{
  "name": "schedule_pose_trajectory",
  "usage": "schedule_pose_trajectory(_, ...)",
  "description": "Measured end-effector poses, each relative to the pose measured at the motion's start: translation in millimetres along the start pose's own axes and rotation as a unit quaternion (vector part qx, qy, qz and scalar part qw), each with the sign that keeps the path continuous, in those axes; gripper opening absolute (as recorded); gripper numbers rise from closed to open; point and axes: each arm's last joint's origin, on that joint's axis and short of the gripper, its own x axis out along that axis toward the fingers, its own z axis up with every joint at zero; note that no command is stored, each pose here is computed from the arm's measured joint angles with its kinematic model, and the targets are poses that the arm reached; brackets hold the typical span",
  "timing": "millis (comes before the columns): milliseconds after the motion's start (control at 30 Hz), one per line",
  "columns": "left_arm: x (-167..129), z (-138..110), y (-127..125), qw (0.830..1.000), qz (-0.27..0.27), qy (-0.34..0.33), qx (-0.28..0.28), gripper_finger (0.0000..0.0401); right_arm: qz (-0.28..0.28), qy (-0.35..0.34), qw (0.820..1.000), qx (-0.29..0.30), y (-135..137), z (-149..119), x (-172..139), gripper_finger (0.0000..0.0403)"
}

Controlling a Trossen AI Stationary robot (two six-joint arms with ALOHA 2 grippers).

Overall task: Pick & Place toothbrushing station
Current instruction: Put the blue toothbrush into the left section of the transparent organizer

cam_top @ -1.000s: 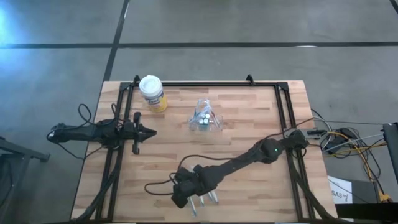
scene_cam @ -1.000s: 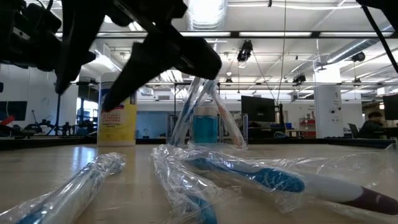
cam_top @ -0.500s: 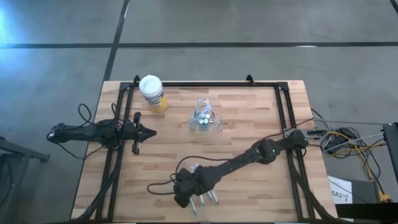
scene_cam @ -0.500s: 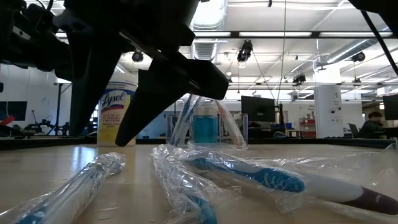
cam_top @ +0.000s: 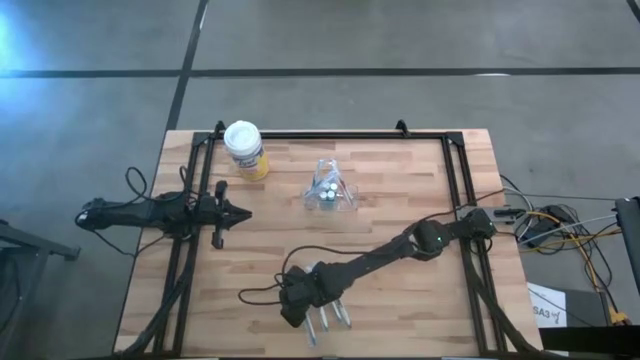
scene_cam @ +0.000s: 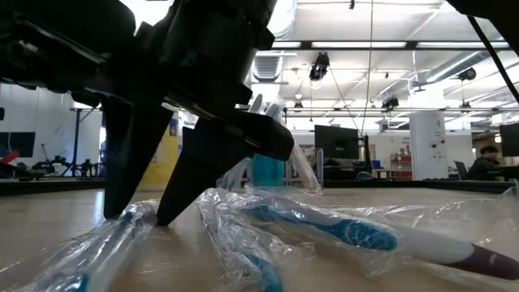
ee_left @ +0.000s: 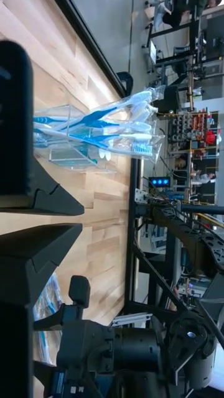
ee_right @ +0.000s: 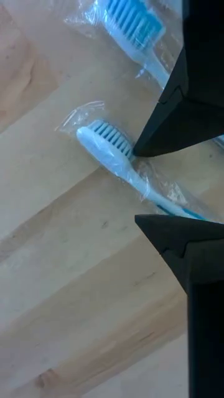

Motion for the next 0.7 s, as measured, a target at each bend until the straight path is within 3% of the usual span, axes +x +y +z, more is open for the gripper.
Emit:
schedule_pose_trajectory(167, 0.0, -0.2, 0.0, 1.000, 0.000, 0.000, 0.000, 0.0030, 0.002, -0.002, 1.000, -0.021, 0.8, 0.7, -1.2, 0.0123)
schedule_pose_trajectory(467, 0.1, -0.4, -0.1, 1.000, -0.001, 0.002, 0.000, 0.0039, 0.043, -0.045, 0.994, -0.089, 17.5, 12.1, -18.7, 0.0019)
schedule_pose_trajectory(700, 0.2, -0.9, -0.8, 1.000, -0.015, 0.006, -0.012, 0.0033, 0.127, -0.126, 0.970, -0.163, 39.5, 27.9, -59.5, 0.0015)
